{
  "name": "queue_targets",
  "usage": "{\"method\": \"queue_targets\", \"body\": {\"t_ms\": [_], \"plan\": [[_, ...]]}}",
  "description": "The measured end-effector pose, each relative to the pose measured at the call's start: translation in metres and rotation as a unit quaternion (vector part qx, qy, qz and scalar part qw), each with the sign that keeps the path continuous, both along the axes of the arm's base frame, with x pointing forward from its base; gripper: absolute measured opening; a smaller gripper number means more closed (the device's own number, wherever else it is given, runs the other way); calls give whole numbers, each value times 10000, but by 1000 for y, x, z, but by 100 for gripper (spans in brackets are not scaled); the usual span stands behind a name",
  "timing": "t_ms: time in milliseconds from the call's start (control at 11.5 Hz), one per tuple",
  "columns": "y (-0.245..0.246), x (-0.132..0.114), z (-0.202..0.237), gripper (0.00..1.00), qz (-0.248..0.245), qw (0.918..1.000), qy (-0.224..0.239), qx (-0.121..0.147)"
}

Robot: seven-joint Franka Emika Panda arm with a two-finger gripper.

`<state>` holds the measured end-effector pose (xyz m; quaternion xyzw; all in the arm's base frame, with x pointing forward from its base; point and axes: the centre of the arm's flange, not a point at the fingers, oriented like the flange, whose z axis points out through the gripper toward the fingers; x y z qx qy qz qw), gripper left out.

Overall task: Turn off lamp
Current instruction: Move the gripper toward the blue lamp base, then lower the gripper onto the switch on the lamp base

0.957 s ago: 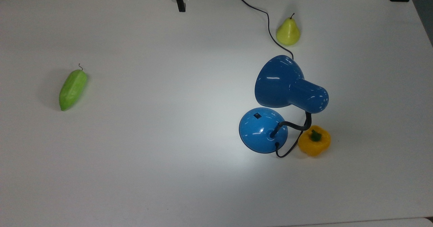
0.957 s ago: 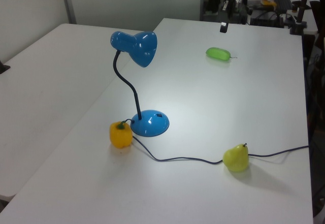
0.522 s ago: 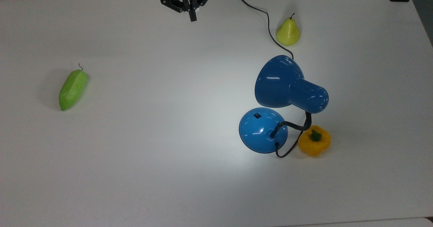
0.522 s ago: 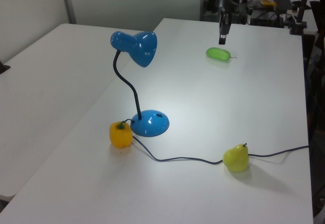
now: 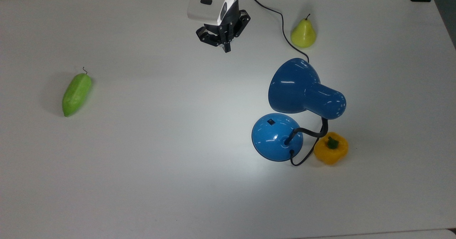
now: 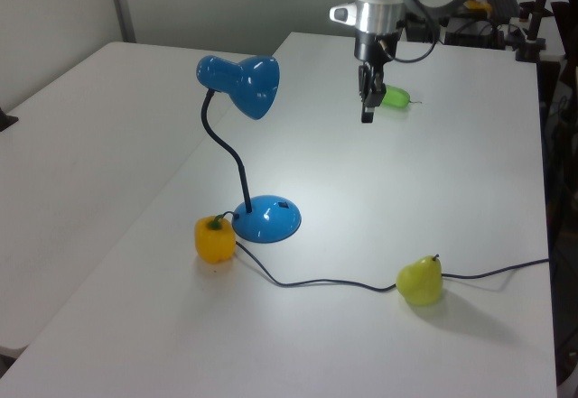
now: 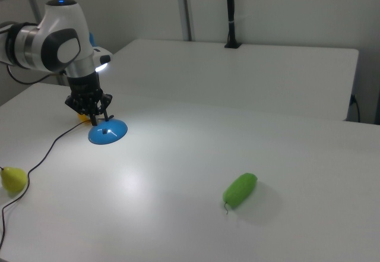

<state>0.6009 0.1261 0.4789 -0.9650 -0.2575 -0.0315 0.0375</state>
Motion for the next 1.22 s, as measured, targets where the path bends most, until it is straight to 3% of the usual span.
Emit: {"method": "queue_targets", "body": {"t_ms": [870, 1218], "plan": [[54, 42, -80, 1, 49, 9953, -935, 263], [84, 51, -111, 1, -389, 9889, -1309, 581]]}}
